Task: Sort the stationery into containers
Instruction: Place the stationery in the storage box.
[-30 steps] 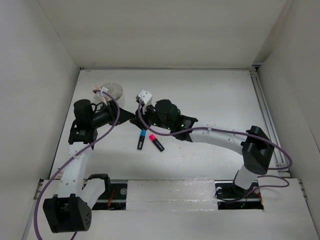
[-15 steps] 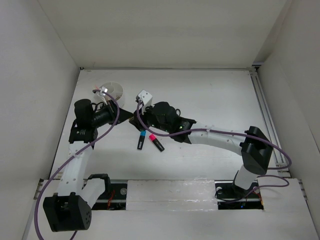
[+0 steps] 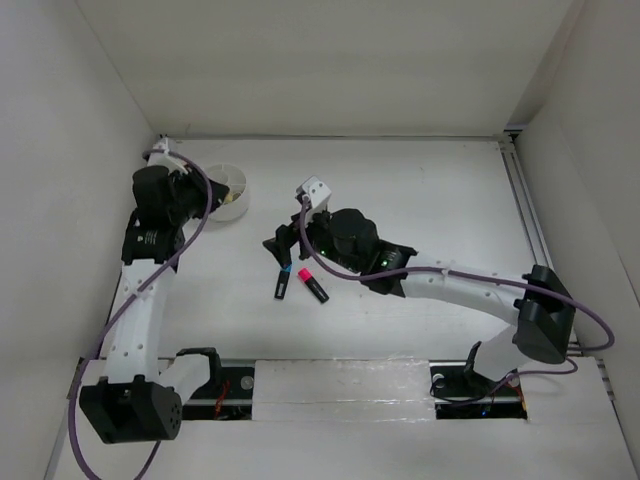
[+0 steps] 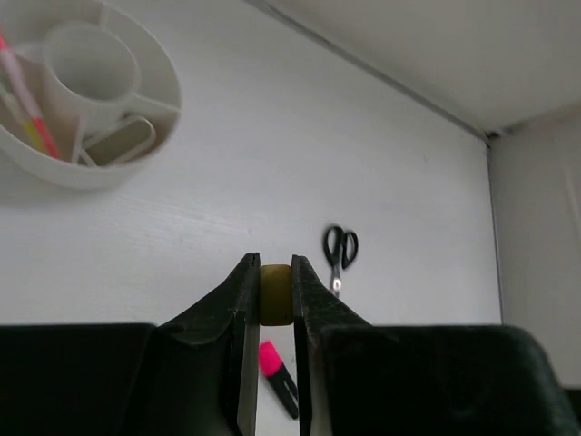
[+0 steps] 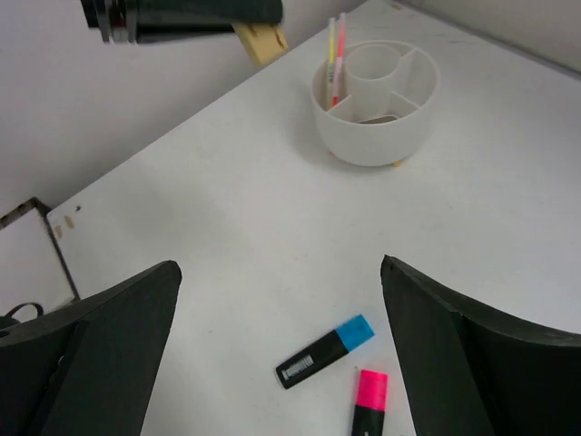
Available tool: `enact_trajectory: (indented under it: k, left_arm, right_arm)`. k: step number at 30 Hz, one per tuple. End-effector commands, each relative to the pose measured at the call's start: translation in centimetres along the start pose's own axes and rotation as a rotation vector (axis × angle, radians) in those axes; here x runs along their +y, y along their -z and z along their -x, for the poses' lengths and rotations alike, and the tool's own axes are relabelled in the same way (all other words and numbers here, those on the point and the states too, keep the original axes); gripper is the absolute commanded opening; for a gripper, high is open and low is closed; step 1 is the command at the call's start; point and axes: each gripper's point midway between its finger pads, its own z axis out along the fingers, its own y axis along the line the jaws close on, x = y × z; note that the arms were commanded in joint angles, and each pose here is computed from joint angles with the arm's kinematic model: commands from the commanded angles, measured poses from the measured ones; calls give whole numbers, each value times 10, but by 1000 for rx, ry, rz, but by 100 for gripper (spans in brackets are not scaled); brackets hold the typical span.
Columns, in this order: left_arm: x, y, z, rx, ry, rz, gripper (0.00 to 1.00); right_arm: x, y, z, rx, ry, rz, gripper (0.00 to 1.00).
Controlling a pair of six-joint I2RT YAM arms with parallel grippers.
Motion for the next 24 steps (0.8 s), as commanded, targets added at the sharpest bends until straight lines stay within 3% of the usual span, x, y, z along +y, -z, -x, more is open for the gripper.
enact_trajectory:
  k: [1, 10, 17, 24]
  left_arm:
    - [20, -2, 53, -153, 23, 205, 0]
    - [39, -54, 120, -203, 49, 397, 0]
    - [67, -119, 127, -108, 28, 488, 0]
    - [86, -141, 123, -49, 7, 531, 0]
  right_arm:
    - [-17, 20, 28, -69, -40, -120, 97]
    - [-52, 72, 12, 7, -117, -314, 100]
    - [-92, 111, -7, 56, -180, -569, 100]
    - [-127, 134, -24, 96, -238, -730, 100]
